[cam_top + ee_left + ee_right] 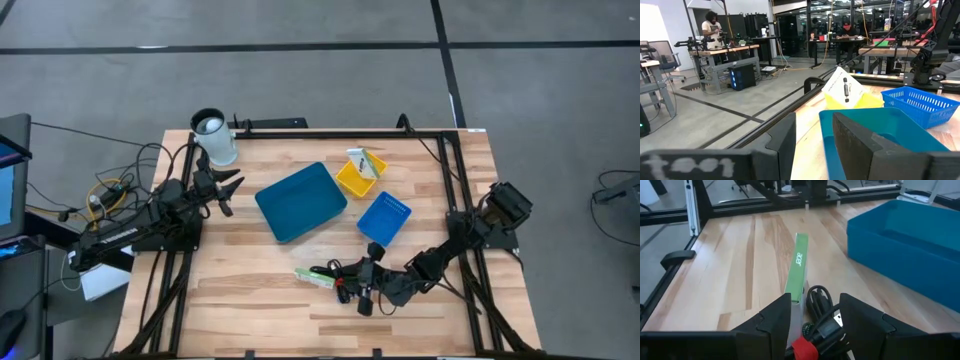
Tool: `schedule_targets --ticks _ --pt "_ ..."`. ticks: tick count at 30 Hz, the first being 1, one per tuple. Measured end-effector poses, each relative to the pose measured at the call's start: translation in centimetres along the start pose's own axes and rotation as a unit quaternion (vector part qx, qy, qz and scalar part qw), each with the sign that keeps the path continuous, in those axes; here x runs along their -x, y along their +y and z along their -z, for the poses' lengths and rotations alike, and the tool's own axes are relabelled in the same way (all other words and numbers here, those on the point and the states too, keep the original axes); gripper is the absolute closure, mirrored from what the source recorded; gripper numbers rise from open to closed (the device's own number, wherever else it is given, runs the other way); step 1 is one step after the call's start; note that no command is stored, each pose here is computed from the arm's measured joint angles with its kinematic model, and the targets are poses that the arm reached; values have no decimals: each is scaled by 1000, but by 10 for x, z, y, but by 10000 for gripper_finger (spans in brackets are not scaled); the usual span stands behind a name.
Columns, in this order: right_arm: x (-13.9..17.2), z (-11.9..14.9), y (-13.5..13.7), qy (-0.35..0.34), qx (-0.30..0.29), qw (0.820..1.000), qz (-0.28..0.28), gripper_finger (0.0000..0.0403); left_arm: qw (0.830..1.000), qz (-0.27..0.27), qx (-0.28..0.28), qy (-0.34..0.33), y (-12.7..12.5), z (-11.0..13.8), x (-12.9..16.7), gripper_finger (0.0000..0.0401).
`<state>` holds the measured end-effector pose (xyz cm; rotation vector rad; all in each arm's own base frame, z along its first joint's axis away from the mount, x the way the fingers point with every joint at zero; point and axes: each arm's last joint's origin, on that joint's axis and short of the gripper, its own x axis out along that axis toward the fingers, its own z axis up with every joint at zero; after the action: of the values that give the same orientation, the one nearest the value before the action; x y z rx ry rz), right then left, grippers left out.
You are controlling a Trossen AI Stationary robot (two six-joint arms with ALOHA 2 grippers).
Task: Pick and place items into bin
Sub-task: Put the card reader box into the yellow bin
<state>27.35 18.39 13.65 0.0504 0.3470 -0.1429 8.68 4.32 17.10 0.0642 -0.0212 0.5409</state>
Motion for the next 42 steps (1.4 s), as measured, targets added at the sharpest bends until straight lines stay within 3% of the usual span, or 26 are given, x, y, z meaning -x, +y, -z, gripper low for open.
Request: schedule_targets --ticks 17,31,42 --pt "-2 -1 -2 0 -4 1000 -3 239 1000 0 0 0 0 0 0 282" --pt "-6 -8 2 11 5 1000 -24 276 1000 0 0 0 0 0 0 282" --pt "-10 -10 -4 12 -8 1000 -16 247 1000 0 0 0 0 0 0 282"
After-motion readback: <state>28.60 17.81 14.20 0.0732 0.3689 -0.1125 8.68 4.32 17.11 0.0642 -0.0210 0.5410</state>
